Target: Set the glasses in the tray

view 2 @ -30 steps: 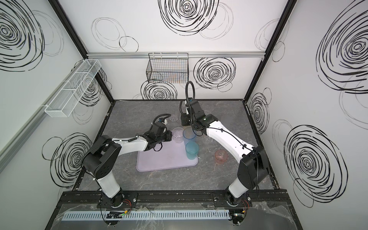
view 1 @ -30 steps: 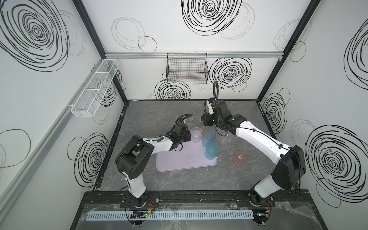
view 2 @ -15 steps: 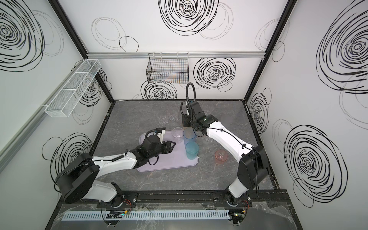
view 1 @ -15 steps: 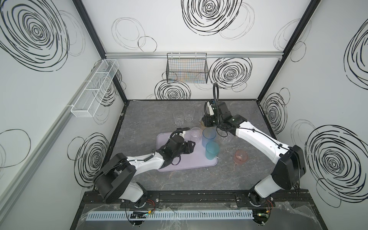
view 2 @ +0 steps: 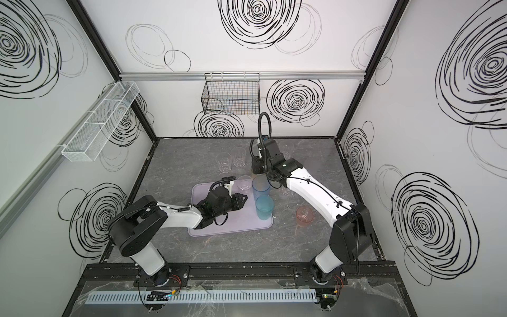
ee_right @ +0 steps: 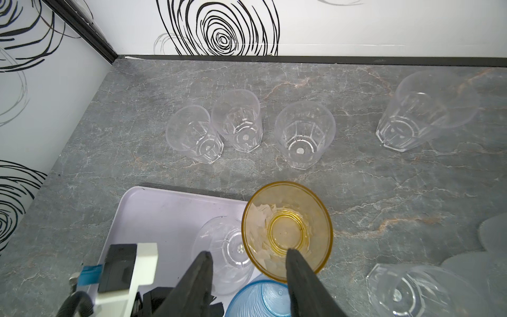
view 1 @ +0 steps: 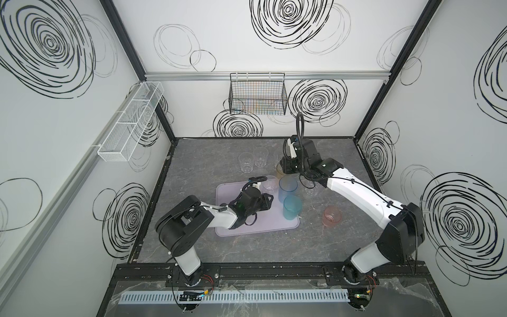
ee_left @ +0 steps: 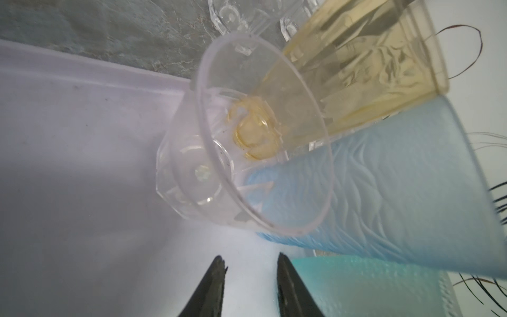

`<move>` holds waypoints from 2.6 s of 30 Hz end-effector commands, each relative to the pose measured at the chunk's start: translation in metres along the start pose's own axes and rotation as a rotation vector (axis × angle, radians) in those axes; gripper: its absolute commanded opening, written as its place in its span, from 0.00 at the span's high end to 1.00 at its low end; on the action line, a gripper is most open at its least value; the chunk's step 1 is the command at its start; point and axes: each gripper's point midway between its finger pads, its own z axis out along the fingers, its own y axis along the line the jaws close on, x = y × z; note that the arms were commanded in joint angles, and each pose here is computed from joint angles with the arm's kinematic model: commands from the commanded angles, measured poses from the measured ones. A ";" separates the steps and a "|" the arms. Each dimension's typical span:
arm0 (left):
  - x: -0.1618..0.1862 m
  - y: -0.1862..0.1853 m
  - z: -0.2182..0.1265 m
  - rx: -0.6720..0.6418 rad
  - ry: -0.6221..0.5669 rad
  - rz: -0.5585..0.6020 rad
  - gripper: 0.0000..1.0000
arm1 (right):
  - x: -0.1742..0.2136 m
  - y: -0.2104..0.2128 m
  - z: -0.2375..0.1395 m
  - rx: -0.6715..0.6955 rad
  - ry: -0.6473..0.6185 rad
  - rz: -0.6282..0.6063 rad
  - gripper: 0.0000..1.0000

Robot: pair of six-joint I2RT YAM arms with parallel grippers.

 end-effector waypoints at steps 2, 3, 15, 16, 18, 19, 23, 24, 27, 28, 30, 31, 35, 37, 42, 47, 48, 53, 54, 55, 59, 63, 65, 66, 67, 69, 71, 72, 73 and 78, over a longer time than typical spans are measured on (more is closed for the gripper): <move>-0.034 -0.007 0.006 0.039 -0.083 -0.024 0.66 | -0.009 -0.004 -0.011 0.007 -0.038 0.001 0.52; -0.037 -0.006 0.007 0.037 -0.086 -0.024 0.66 | -0.009 -0.005 -0.011 0.006 -0.037 0.003 0.52; -0.057 0.002 0.027 -0.003 -0.085 -0.006 0.66 | -0.015 -0.009 -0.005 0.018 -0.035 -0.002 0.52; -0.059 -0.001 0.024 0.000 -0.089 0.002 0.65 | -0.016 -0.012 -0.005 0.028 -0.036 -0.002 0.52; -0.064 -0.009 0.015 0.010 -0.104 0.026 0.64 | -0.021 -0.021 -0.005 0.049 -0.040 0.001 0.52; -0.062 -0.009 0.010 -0.005 -0.094 0.036 0.63 | -0.025 -0.026 -0.006 0.064 -0.045 0.003 0.52; -0.072 -0.018 -0.015 -0.003 -0.132 0.068 0.60 | -0.062 -0.050 -0.010 0.138 -0.092 0.031 0.52; -0.074 -0.021 -0.019 -0.001 -0.140 0.076 0.60 | -0.071 -0.056 -0.010 0.151 -0.104 0.044 0.52; -0.080 -0.027 -0.032 -0.001 -0.153 0.105 0.58 | -0.087 -0.083 -0.006 0.193 -0.123 0.107 0.52; -0.082 -0.028 -0.037 -0.001 -0.155 0.110 0.56 | -0.090 -0.095 -0.004 0.209 -0.127 0.135 0.52; -0.085 -0.031 -0.047 -0.005 -0.164 0.126 0.52 | -0.094 -0.122 -0.001 0.240 -0.138 0.196 0.51; -0.089 -0.032 -0.054 -0.012 -0.176 0.138 0.48 | -0.096 -0.136 0.001 0.254 -0.144 0.227 0.52; -0.094 -0.020 -0.078 -0.077 -0.220 0.192 0.31 | -0.097 -0.189 0.016 0.295 -0.145 0.339 0.51; -0.095 -0.004 -0.088 -0.145 -0.250 0.213 0.23 | -0.095 -0.210 0.027 0.305 -0.136 0.384 0.50; -0.104 0.043 -0.117 -0.315 -0.375 0.148 0.04 | -0.093 -0.249 0.066 0.283 -0.089 0.500 0.49; -0.117 0.056 -0.142 -0.378 -0.470 0.162 0.04 | -0.086 -0.254 0.112 0.240 -0.029 0.537 0.49; -0.118 0.058 -0.145 -0.385 -0.484 0.173 0.04 | -0.083 -0.253 0.120 0.235 -0.013 0.542 0.49; -0.117 0.055 -0.150 -0.358 -0.504 0.205 0.04 | -0.066 -0.255 0.150 0.241 0.060 0.560 0.51; -0.117 0.053 -0.149 -0.344 -0.501 0.212 0.04 | -0.063 -0.255 0.154 0.243 0.068 0.562 0.52; -0.116 0.051 -0.147 -0.333 -0.496 0.219 0.04 | -0.060 -0.256 0.158 0.247 0.073 0.563 0.53; -0.115 0.047 -0.145 -0.307 -0.485 0.229 0.04 | -0.050 -0.261 0.165 0.268 0.094 0.564 0.58; -0.111 0.046 -0.142 -0.285 -0.479 0.231 0.04 | -0.044 -0.263 0.171 0.277 0.104 0.557 0.68; -0.111 0.045 -0.141 -0.277 -0.477 0.232 0.04 | -0.043 -0.266 0.172 0.292 0.106 0.548 0.76; -0.110 0.045 -0.140 -0.276 -0.474 0.230 0.04 | -0.042 -0.267 0.171 0.305 0.108 0.537 0.81; -0.111 0.046 -0.140 -0.277 -0.474 0.227 0.04 | -0.043 -0.268 0.169 0.322 0.109 0.528 0.86; -0.112 0.046 -0.138 -0.276 -0.465 0.219 0.03 | -0.044 -0.270 0.162 0.339 0.111 0.524 0.92; -0.114 0.043 -0.138 -0.274 -0.458 0.218 0.03 | -0.049 -0.271 0.153 0.347 0.111 0.526 0.95; -0.115 0.042 -0.138 -0.273 -0.455 0.217 0.03 | -0.052 -0.270 0.148 0.353 0.106 0.524 0.96; -0.116 0.040 -0.139 -0.271 -0.455 0.216 0.03 | -0.055 -0.268 0.141 0.358 0.101 0.521 0.97; -0.120 0.031 -0.144 -0.237 -0.467 0.173 0.01 | -0.086 -0.248 0.095 0.365 0.008 0.479 1.00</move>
